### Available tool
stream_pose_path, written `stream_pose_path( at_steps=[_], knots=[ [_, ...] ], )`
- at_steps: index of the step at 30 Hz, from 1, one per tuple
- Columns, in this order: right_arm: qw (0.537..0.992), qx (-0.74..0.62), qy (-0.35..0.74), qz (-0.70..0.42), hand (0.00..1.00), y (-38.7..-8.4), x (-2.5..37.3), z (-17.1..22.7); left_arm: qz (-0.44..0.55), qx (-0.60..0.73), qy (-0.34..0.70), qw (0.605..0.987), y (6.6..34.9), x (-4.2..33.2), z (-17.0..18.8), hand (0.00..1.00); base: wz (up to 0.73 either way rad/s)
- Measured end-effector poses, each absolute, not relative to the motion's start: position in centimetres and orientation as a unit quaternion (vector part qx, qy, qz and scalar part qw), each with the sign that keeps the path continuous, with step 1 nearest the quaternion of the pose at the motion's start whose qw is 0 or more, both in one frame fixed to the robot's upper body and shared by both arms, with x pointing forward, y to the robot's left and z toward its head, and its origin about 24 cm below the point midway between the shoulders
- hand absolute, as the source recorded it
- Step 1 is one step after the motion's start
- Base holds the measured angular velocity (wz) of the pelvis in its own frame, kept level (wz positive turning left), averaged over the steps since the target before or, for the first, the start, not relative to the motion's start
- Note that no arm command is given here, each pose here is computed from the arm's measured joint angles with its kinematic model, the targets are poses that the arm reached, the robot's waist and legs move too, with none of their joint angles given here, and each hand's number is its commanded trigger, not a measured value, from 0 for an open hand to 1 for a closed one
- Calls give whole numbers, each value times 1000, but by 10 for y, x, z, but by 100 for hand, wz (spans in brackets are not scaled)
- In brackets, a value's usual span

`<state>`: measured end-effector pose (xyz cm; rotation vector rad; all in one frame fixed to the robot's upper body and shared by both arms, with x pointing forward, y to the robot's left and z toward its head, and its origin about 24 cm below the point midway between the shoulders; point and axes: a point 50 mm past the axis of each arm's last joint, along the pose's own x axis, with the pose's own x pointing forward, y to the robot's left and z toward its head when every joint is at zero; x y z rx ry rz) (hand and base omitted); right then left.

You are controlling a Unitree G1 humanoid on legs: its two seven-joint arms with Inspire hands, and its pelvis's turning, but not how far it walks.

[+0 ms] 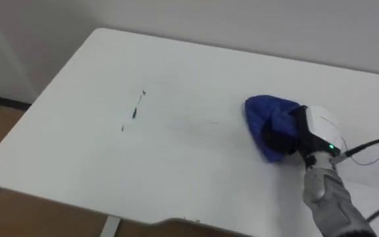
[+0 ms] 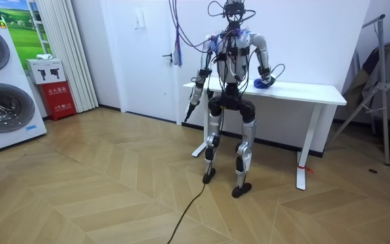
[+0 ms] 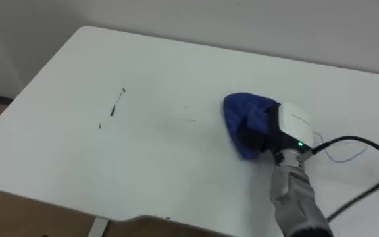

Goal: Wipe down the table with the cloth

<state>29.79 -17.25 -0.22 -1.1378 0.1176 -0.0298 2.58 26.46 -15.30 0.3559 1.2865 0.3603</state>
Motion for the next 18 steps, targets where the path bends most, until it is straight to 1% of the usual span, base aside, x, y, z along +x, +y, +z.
stream_pose_path(
  at_steps=[1,3,5,7,10,11,12,14,15,16,18],
  knots=[
    [836,-549,25,4,100,-156,308,9,165,165,597,768,264,25,-153,0,-14],
    [830,-558,-12,14,100,-141,320,24,159,167,601,765,263,24,-154,0,9],
    [835,-550,-23,18,100,-138,326,30,156,167,610,759,263,19,-154,0,32],
    [837,-546,-12,20,100,-141,326,24,157,167,625,746,264,8,-155,0,26],
    [829,-557,49,26,100,-163,308,-8,163,161,636,737,267,-1,-155,0,1],
    [826,-557,89,23,100,-177,290,-28,169,155,635,738,270,-3,-154,0,-12],
    [842,-531,97,-6,100,-189,275,-36,174,154,635,736,273,-6,-153,0,-16],
    [849,-516,109,-39,100,-205,256,-47,198,154,632,733,285,-10,-149,0,2],
    [851,-507,122,-67,100,-218,243,-52,208,164,626,733,296,-10,-145,0,18],
    [849,-500,143,-95,100,-232,229,-58,216,175,615,738,305,-7,-141,0,17],
    [847,-486,176,-128,100,-247,210,-67,224,196,596,746,317,-1,-135,0,28]
  ],
)
